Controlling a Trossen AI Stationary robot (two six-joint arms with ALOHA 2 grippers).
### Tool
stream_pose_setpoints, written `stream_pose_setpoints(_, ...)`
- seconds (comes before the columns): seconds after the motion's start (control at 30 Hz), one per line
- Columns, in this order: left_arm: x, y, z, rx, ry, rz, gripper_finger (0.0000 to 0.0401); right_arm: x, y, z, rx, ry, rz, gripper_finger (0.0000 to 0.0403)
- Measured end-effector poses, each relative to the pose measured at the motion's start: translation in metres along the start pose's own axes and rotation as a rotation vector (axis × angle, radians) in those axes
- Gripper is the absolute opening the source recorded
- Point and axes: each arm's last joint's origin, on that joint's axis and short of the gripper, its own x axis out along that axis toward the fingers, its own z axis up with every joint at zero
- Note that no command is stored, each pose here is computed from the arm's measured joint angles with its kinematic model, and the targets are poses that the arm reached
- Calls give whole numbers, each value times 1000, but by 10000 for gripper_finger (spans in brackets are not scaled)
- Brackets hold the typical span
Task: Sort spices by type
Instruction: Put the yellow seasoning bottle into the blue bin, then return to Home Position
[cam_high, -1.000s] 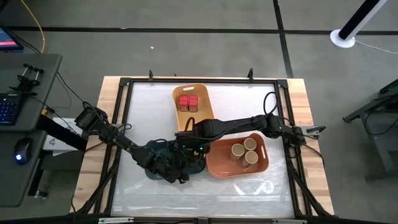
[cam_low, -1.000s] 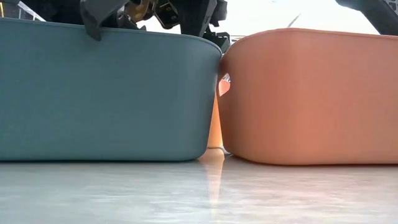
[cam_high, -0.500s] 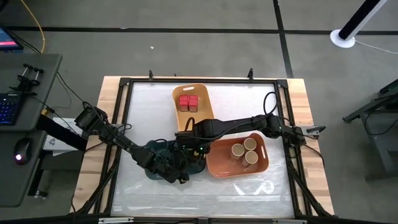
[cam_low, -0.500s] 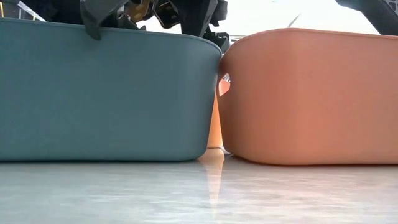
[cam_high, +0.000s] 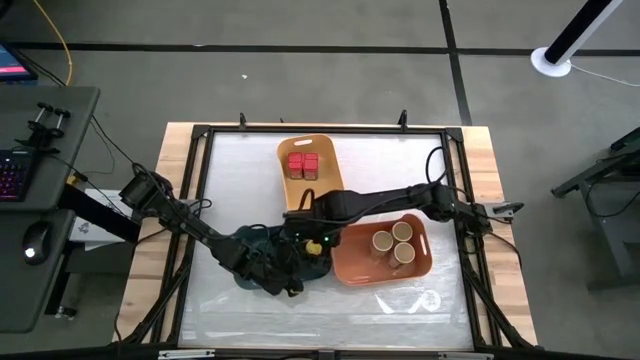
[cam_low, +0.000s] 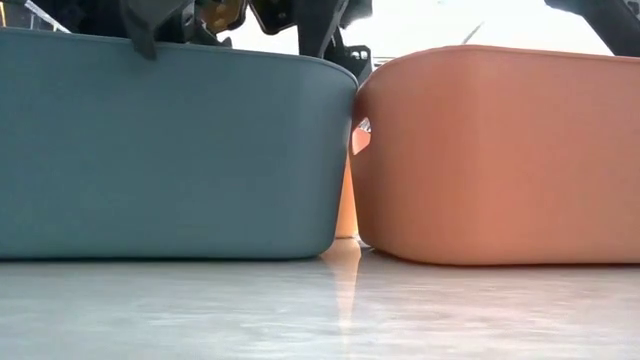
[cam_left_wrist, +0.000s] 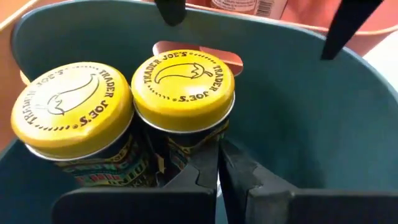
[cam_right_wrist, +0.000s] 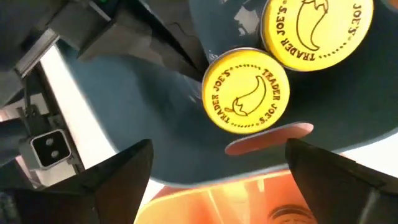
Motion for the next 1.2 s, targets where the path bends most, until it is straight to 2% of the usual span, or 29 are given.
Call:
stream_pose_setpoints(0.17, -15, -2, 9, -66, 18, -86, 0, -18, 1, -5, -28, -29, 13, 364)
stream_pose_setpoints(0.33, -42, 7, 25, -58, 5, -85, 0, -31, 0, -9, -58, -68, -15, 364)
stream_pose_setpoints(0.5, -80, 29, 50, -35, -36, -110, 0, -49, -5, -13, -67, -132, -91, 364)
stream_pose_setpoints(0.67, -124, 55, 77, -103, -157, -147, 1, -76, -12, -24, -42, -196, -174, 364)
stream_pose_setpoints(0.73, -138, 66, 86, -112, -189, -172, 0, -87, -14, -29, -38, -209, -181, 364)
stream_pose_setpoints(0.83, -152, 78, 95, -120, -235, -200, 0, -102, -18, -40, -42, -221, -256, 364)
stream_pose_setpoints(0.93, -161, 88, 102, -101, -281, -205, 0, -118, -22, -51, -33, -237, -317, 364)
stream_pose_setpoints(1.03, -162, 95, 106, -46, -305, -178, 0, -134, -28, -57, -12, -283, -313, 364)
stream_pose_setpoints(1.13, -155, 102, 111, -5, -310, -160, 0, -148, -35, -63, 24, -327, -322, 364)
stream_pose_setpoints(1.2, -146, 106, 116, -10, -346, -208, 0, -157, -38, -67, 40, -350, -316, 364)
